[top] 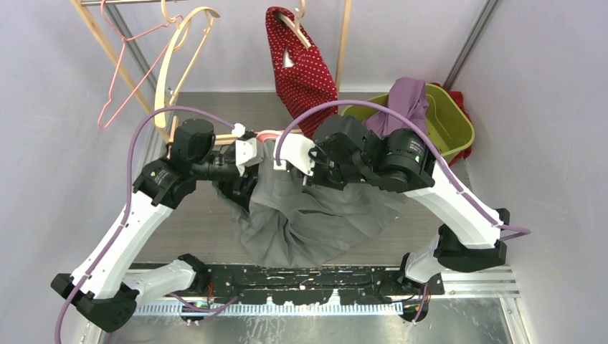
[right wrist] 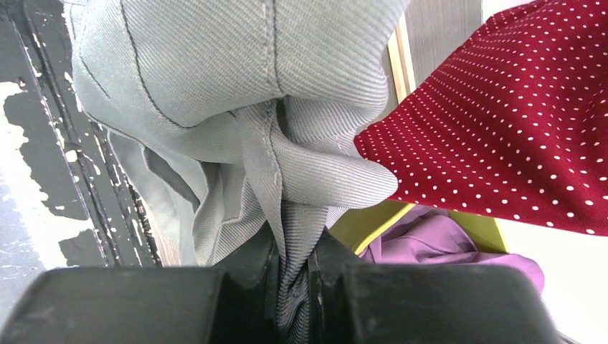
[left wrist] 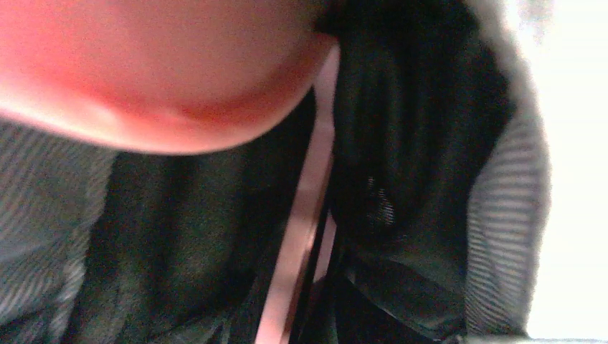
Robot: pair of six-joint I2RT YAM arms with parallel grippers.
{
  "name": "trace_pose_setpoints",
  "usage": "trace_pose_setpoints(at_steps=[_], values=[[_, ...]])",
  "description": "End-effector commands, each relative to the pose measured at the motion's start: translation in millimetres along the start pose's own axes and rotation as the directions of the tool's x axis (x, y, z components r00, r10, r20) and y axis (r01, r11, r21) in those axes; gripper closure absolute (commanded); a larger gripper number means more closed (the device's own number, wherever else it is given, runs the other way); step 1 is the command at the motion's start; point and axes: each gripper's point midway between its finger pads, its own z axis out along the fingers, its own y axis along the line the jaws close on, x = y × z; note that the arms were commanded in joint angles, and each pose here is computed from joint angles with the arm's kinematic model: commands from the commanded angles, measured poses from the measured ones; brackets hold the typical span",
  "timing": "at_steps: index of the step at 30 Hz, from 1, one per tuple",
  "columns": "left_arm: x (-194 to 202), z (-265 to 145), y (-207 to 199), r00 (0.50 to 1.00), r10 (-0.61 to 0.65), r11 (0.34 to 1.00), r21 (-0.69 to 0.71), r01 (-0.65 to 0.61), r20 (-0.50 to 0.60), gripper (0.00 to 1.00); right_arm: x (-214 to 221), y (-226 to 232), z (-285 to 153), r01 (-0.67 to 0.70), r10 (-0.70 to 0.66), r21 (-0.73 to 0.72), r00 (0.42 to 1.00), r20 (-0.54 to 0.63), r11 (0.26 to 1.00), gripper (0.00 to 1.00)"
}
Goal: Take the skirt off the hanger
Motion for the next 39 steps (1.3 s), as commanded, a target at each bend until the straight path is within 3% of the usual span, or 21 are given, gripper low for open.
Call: trace_pose_setpoints(at_steps=[1, 5, 9, 19, 25, 29, 32, 35, 39], values=[[-20, -20, 32, 1.0, 0.029, 0.973, -0.229, -0.027, 0.007, 1.0, -43, -29, -32, -0.04, 0.009, 0.132, 0.973, 0.231, 0.99, 0.99], [-32, -57, 71, 0.998, 0.069, 0.853, -0.518, -0.067, -0.016, 1.0, -41, -40, -25, -0.052, 0.008, 0.2, 0.977, 0.213, 0.978, 0.99], [-49, -86, 85, 0.995, 0.096, 0.76, -0.645, -0.088, -0.022, 1.0, -40, -59, -13, -0.044, -0.013, 0.311, 0.984, 0.18, 0.949, 0.99], [-89, -87, 32, 0.986, 0.124, 0.882, -0.468, -0.06, 0.109, 1.0, -57, -126, -6, -0.123, -0.005, 0.615, 0.979, 0.202, 0.779, 0.99], [-99, -87, -6, 0.979, 0.096, 0.943, -0.33, -0.032, 0.18, 1.0, -57, -156, -6, -0.174, 0.015, 0.714, 0.975, 0.223, 0.678, 0.98], [-92, -76, -20, 0.98, 0.072, 0.971, -0.236, -0.026, 0.187, 1.0, -67, -165, -5, -0.208, -0.001, 0.721, 0.961, 0.277, 0.661, 0.99], [-88, -74, -19, 0.978, 0.114, 0.969, -0.236, -0.071, 0.172, 1.0, -74, -166, -6, -0.211, -0.014, 0.71, 0.955, 0.297, 0.671, 0.99], [-100, -86, -13, 0.952, 0.246, 0.931, -0.318, -0.18, 0.18, 0.98, -72, -164, -5, -0.199, -0.018, 0.704, 0.957, 0.288, 0.681, 0.99], [-132, -110, -20, 0.898, 0.377, 0.879, -0.392, -0.27, 0.227, 0.78, -68, -163, -4, -0.204, -0.01, 0.698, 0.957, 0.29, 0.687, 0.99]])
